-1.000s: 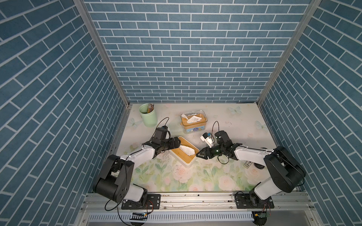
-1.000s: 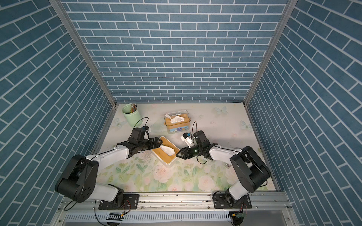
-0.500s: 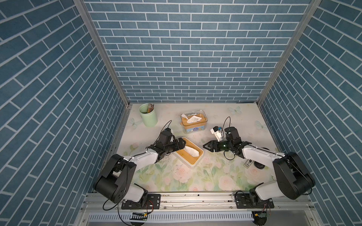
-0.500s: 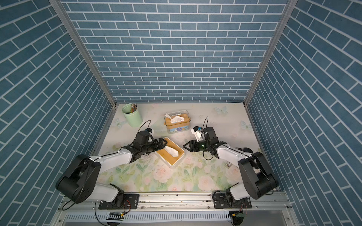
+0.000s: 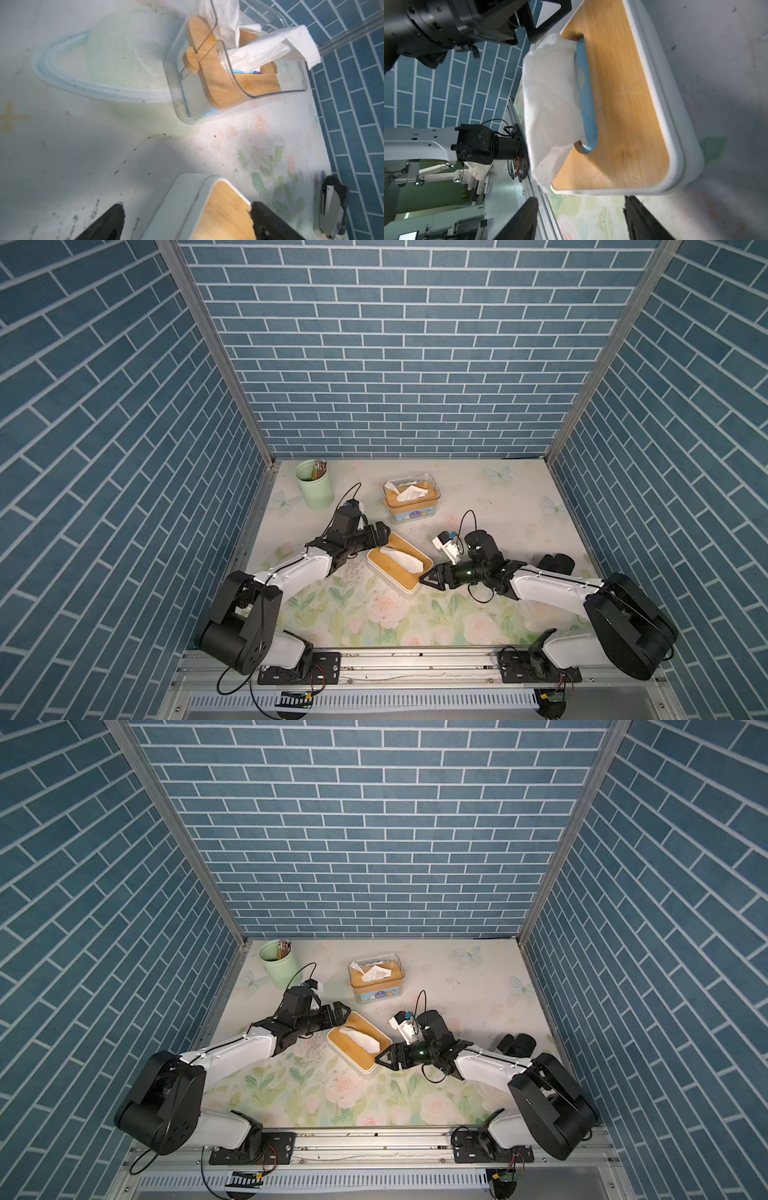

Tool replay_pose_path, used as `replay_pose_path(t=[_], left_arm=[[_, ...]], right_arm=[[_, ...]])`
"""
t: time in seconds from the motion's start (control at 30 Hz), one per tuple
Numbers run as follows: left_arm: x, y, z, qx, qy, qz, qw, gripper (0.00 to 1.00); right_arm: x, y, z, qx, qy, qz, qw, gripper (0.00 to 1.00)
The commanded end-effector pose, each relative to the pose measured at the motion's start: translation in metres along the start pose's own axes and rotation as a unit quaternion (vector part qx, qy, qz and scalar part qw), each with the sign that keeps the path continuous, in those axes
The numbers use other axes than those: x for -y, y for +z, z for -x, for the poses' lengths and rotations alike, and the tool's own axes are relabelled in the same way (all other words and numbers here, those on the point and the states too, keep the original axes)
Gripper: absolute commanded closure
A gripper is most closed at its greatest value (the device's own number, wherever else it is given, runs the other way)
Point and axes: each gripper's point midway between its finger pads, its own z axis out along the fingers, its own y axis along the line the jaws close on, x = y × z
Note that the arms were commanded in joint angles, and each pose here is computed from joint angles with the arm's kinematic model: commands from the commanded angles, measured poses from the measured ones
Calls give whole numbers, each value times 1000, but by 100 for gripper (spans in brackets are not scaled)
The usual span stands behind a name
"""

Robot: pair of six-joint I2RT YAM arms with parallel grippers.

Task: Put the tissue paper into the tissue box
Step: Adjust the tissue box at the center of the board.

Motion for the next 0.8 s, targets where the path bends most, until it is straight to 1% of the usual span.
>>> replay_pose_path(t=[0.0,0.17,0.37,0.47,0.57,0.6,0.67,0.77], left_arm=[[13,3,-19,-50,9,-44,998,2],[21,2,-36,-67,7,-58,996,3],[38,6,-46,-68,0,-80,995,3],[45,10,-50,-68,-1,-84,994,3],[47,11,-51,-66,0,-82,994,3],[46,10,-49,-63,1,-78,995,3],[39,8,-43,-51,15,-50,997,3],[21,-1,-24,-13,45,19,999,3]], right_arm=[[-6,5,22,29,-1,14,999,32],[-2,9,45,55,18,27,998,33],[11,-1,74,77,30,38,996,35],[23,-8,84,84,34,32,995,35],[39,-17,90,86,34,7,996,36],[43,-22,92,89,34,-1,995,35],[55,-33,96,95,34,-28,995,35],[71,-55,106,111,16,-102,988,35]])
